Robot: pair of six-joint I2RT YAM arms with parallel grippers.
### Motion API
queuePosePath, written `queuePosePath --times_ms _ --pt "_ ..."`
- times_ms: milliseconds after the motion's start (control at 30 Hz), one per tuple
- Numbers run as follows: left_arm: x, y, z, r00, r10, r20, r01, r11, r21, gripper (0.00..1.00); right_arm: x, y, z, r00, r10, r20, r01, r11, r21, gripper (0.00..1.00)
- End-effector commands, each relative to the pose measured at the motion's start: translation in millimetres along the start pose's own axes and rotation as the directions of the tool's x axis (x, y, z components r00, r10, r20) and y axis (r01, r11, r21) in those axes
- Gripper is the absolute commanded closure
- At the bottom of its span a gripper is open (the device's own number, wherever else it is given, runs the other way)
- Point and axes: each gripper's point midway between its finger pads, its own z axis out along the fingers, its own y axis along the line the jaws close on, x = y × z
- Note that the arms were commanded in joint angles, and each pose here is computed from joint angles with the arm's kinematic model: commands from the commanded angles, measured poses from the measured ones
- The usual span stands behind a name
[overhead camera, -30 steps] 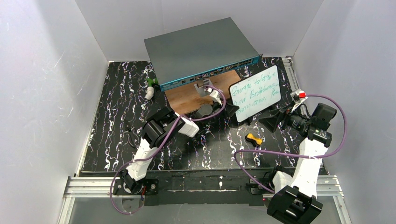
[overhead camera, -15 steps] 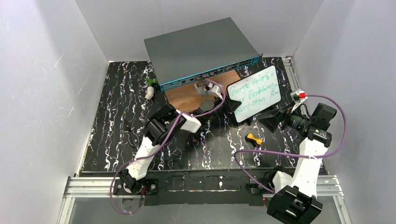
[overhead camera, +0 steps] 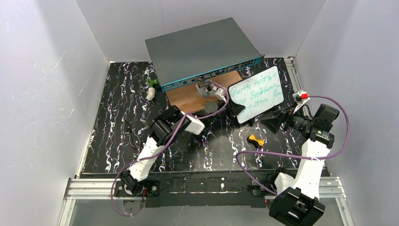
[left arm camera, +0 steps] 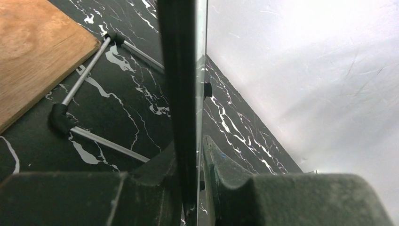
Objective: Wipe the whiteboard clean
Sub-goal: Pick up the whiteboard from the whiteboard stand.
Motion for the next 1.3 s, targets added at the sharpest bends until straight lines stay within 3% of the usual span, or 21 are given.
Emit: queuePosePath --times_ms 0,133,233,433,767,1267 --pt "-3 -9 1 0.999 0.022 0.037 -0.023 0.999 0.034 0.83 -15 5 -2 0.999 -0.050 0.022 0.050 0.999 -0.016 0.02" --pt "-1 -11 1 0.999 0.026 0.043 -0.027 0.999 0.036 0.86 -15 4 -2 0.999 -0.049 0.022 0.050 0.999 -0.015 0.02" --pt "-1 -12 0 0.998 0.023 0.056 -0.025 0.999 0.036 1.00 -14 4 -2 0.999 -0.050 0.021 0.050 0.999 -0.013 0.02" --pt "-16 -17 -8 0.993 0.047 0.108 -0.051 0.998 0.034 1.00 -14 3 -2 0.999 -0.046 0.020 0.047 0.999 -0.013 0.02" --pt "-70 -63 -21 0.977 0.104 0.188 -0.128 0.985 0.119 1.00 -14 6 -2 0.999 -0.048 0.022 0.049 0.999 -0.021 0.02" --pt "-114 -96 -44 0.951 0.060 0.303 -0.114 0.980 0.164 1.00 -15 8 -3 0.998 -0.053 0.025 0.054 0.998 -0.030 0.02"
